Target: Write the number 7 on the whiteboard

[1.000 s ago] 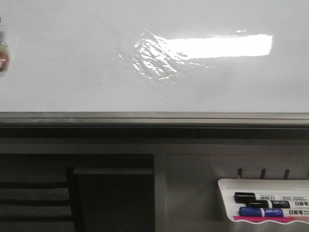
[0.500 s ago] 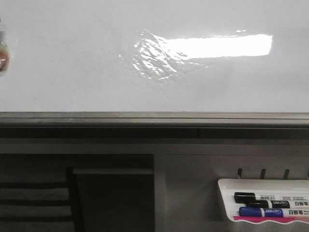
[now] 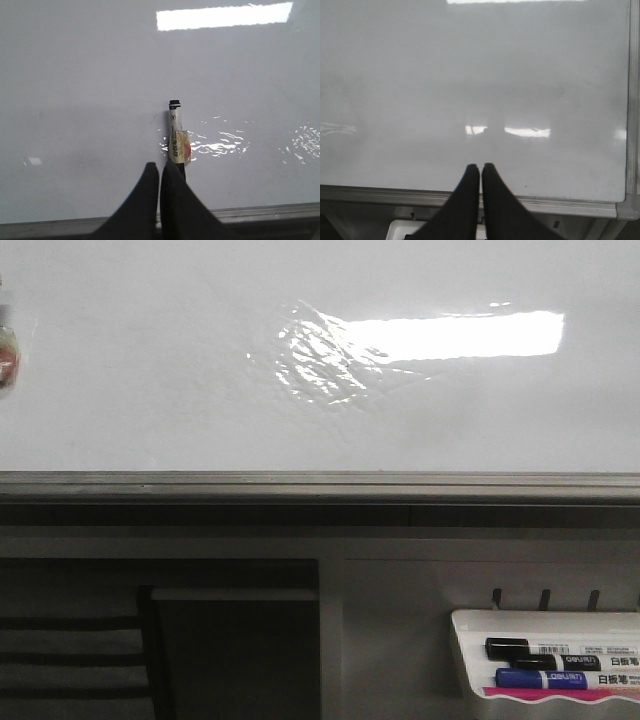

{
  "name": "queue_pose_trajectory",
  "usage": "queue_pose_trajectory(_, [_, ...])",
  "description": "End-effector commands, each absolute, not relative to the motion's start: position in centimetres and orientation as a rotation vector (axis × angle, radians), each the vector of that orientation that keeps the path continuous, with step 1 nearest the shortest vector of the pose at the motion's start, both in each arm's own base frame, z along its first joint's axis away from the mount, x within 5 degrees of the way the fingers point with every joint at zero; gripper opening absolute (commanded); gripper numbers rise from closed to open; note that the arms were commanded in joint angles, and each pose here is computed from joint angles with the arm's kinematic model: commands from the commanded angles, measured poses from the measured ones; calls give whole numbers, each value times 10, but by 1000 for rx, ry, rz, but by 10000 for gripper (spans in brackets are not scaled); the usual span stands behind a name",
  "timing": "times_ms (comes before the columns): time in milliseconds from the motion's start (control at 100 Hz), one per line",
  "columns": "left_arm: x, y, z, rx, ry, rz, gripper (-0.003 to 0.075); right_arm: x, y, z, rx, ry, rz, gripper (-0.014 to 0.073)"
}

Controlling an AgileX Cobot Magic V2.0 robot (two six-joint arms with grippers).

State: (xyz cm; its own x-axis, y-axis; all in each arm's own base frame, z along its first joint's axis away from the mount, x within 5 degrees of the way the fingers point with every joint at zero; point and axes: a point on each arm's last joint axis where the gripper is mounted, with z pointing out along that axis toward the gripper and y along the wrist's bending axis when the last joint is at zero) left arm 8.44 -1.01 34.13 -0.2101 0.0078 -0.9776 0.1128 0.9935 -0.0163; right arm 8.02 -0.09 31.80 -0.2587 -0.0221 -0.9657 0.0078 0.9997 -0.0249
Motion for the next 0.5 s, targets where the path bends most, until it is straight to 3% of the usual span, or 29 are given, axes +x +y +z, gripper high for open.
queue_pose_trajectory(0, [87,-10,355,71,1704,-102,5,83,-2,334,-15,1742,-54,157])
queue_pose_trajectory(60, [87,-9,355,74,1704,-95,71,83,-2,334,-16,1742,-55,311])
queue_pose_trajectory(120, [87,-9,354,82,1705,-78,191,83,-2,334,-16,1742,-55,430])
queue_pose_trajectory(190, [87,-9,354,87,1705,-69,339,83,-2,334,-16,1742,-55,494])
queue_pose_trajectory(260, [87,-9,355,86,1701,-68,458,83,-2,334,-16,1742,-55,501])
queue_pose_trajectory(320, [87,-8,355,86,1698,-68,491,83,-2,334,-16,1742,-55,501])
queue_pose_trajectory(490, [87,-9,355,83,1698,-74,493,83,-2,334,-16,1742,-55,501])
